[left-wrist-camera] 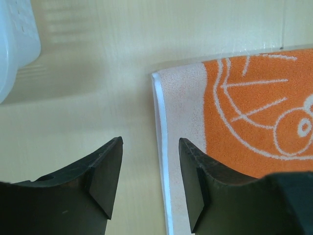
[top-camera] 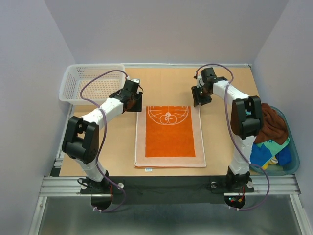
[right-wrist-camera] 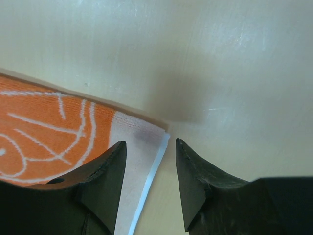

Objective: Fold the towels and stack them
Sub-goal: Fold the towel

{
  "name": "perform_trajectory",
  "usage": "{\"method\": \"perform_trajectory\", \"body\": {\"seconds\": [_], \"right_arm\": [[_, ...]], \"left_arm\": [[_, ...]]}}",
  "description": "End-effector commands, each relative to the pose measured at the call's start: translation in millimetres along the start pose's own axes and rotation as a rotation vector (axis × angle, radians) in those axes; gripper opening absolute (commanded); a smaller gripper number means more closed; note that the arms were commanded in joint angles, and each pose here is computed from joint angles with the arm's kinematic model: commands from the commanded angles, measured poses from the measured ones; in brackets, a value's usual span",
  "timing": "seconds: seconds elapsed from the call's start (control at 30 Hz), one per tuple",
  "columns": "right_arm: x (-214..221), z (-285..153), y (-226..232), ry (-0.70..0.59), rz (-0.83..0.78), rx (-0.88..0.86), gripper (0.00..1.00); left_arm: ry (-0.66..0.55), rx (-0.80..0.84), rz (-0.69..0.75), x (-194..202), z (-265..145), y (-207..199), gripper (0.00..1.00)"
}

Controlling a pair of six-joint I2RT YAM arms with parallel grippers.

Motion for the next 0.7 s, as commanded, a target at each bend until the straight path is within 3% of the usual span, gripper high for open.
{"method": "perform_trajectory", "body": {"seconds": [0.0, 0.57, 0.63, 0.67], "right_arm": [[-22.7, -1.1, -9.7, -0.075, -0.071, -0.019, 0.50], [32.1, 51.5, -16.0, 0.081, -0.124, -0.055, 0.42], [40.7, 53.9, -17.4, 0.105, -0.128, -0.048, 0.38], [44.3, 55.4, -18.7, 0.115, -0.129, -0.038, 0.32]], "left_arm": [[-0.078, 0.054, 0.045, -25.3, -4.6, -6.9, 0.61], [-0.068, 0.050, 0.104, -39.3, 22.9, -2.5, 0.61], [-0.073, 0.066, 0.108, -41.9, 25.0, -3.3, 0.61], [-0.071, 0.075, 0.113, -43.0, 28.1, -2.7, 0.61]]}}
Point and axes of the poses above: each gripper's point midway between its finger pads, its own z axis out along the fingers, its own y axis along the line the jaws close on, x = y × z, the point moved 6 cm from there along -z, back along the fingers, and after that the axes turned 3 degrees about -z, right-handed, at the moved point
